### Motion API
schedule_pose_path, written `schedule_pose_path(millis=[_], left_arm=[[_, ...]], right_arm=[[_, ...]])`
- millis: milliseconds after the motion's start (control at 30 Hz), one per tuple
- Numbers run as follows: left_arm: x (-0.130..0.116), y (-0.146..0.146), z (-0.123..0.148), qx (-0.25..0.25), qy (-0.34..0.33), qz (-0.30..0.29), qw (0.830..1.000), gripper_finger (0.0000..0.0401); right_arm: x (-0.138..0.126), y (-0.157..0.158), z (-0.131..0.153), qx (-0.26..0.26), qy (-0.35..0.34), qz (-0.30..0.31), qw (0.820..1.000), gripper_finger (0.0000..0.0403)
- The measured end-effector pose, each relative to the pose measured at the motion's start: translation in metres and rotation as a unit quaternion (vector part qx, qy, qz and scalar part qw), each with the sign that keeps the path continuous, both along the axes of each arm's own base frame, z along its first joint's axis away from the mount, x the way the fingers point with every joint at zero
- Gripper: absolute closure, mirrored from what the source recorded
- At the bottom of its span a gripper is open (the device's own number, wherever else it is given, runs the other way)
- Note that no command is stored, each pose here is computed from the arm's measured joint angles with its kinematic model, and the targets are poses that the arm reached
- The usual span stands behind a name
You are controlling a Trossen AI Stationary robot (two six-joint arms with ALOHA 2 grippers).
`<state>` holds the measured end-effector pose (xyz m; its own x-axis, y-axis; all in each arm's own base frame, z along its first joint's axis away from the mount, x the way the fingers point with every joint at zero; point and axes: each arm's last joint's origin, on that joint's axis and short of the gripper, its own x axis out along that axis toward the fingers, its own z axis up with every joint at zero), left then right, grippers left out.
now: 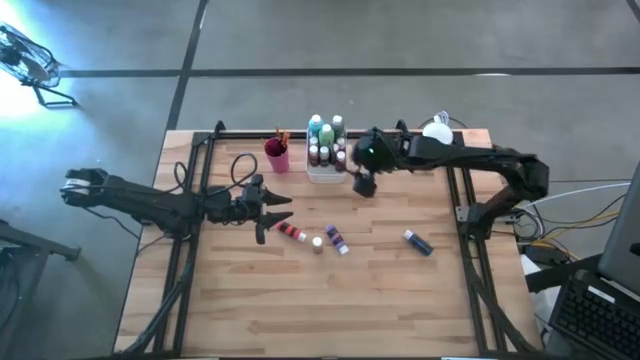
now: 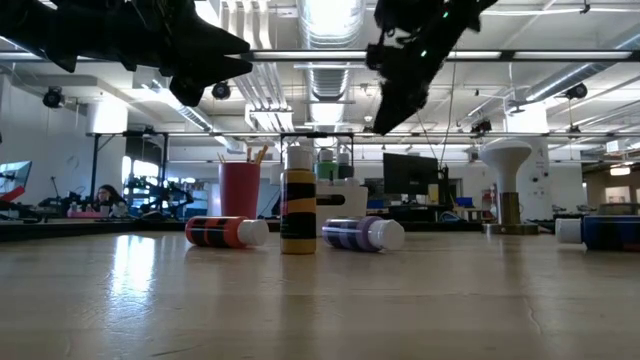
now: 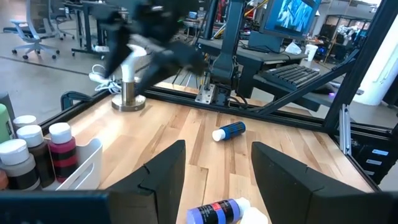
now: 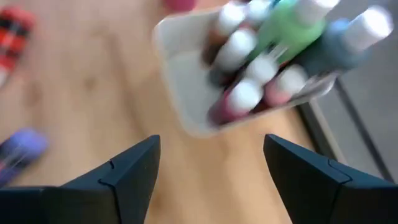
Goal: Pick & Place Paint Supplies
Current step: Put the blue paint bottle into the white bin
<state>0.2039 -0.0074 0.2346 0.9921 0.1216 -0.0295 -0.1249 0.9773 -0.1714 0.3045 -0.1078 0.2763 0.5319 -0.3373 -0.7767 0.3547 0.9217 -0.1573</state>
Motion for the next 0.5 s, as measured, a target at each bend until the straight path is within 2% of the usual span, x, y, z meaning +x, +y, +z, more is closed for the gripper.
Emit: schedule_pose_path(millis=[233, 400, 500], left_arm=[[0.0, 0.0, 0.001, 0.008, -0.002, 0.0, 1.0, 0.0211], [0.0, 0.0, 0.001, 0.007, -0.002, 0.0, 1.0, 0.0211], [0.0, 0.0, 0.001, 0.007, -0.003, 0.0, 1.0, 0.0211]], right_arm=[[-0.044, 0.054, 0.028, 0.062, 0.046, -0.02, 0.997, 0.013], [-0.074, 0.084, 0.041, 0.069, 0.06, -0.069, 0.993, 0.0119], [-0.087, 0.094, 0.045, 0.096, 0.057, -0.106, 0.988, 0.0112]])
